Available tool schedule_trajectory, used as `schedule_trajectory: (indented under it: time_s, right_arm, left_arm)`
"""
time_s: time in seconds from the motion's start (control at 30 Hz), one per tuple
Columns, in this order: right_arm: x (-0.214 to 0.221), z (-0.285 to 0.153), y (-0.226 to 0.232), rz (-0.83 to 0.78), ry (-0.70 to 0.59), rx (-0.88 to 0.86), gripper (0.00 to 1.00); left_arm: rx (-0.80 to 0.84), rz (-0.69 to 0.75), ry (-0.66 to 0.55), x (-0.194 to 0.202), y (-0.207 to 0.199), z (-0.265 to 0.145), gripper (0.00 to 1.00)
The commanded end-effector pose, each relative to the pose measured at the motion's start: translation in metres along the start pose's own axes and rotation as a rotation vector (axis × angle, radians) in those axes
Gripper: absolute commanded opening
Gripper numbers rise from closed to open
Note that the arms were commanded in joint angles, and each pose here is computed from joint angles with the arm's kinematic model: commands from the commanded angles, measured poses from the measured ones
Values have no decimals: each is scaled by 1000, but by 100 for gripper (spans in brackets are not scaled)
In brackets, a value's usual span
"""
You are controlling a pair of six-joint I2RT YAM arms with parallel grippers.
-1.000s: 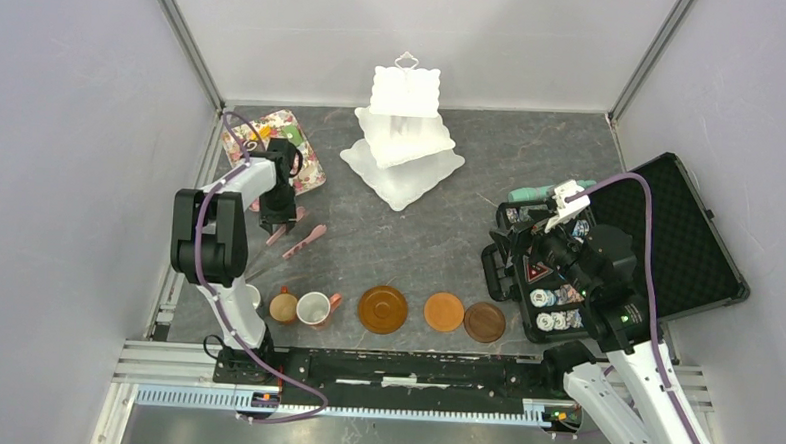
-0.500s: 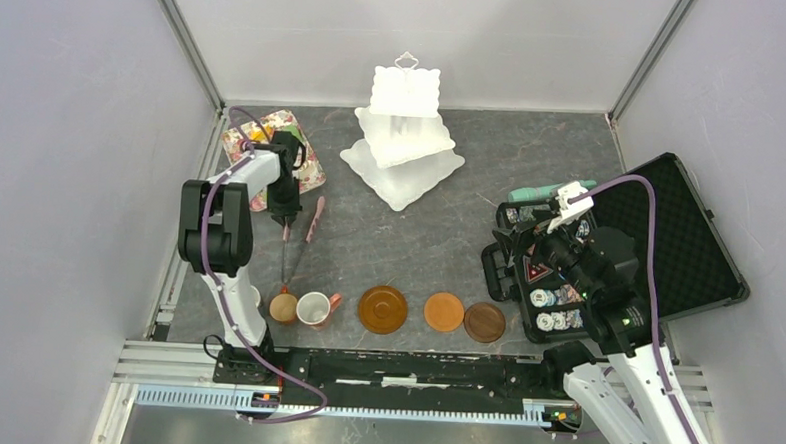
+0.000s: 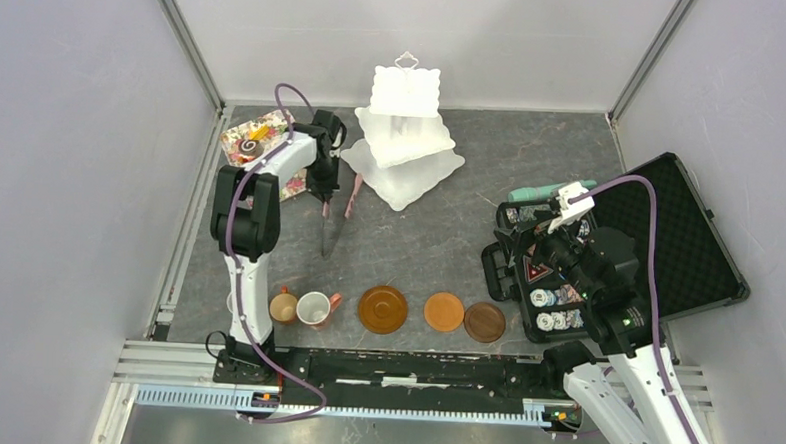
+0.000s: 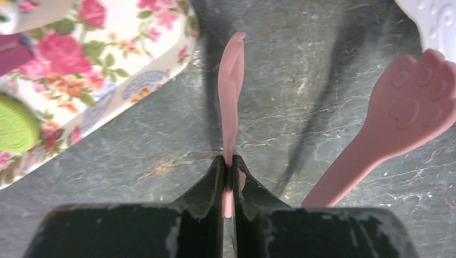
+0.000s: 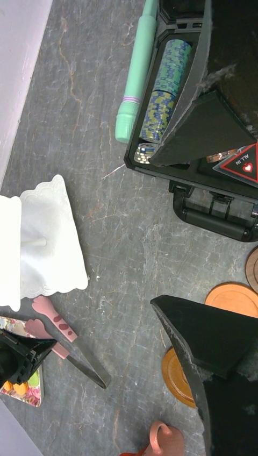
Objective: Serve the afternoon tea
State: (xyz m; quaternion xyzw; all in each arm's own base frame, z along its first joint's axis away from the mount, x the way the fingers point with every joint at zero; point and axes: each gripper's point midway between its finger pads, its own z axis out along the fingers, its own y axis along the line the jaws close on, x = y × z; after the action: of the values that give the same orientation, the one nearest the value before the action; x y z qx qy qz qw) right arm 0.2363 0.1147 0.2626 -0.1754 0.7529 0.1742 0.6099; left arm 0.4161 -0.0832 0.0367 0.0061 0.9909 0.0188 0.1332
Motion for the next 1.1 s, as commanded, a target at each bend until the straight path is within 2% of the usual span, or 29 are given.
schedule_trajectory:
  time_s: [0.0, 0.23, 0.4, 0.6, 0.67, 0.87, 1.07]
  right_arm:
    - [0, -2, -4, -6, -10, 22, 98]
    - [9, 2, -3, -4, 5, 12, 98]
    - [11, 3, 0, -4, 14, -4, 98]
    - [17, 5, 2, 8, 17, -21, 98]
    - [20, 8, 5, 10, 19, -36, 98]
    - [23, 11, 8, 23, 26, -56, 98]
    - [31, 13, 10, 43, 34, -63, 98]
  left_arm:
    - [32, -87, 25, 1, -8, 2, 16]
    - [90, -195, -71, 4, -12, -20, 32]
    - [142, -298, -160, 17, -15, -39, 47]
    - [156, -342, -251, 47, -10, -44, 88]
    - [190, -337, -285, 54, -19, -40, 95]
    - [137, -254, -400, 63, -48, -32, 99]
    - [24, -230, -461, 83, -65, -24, 83]
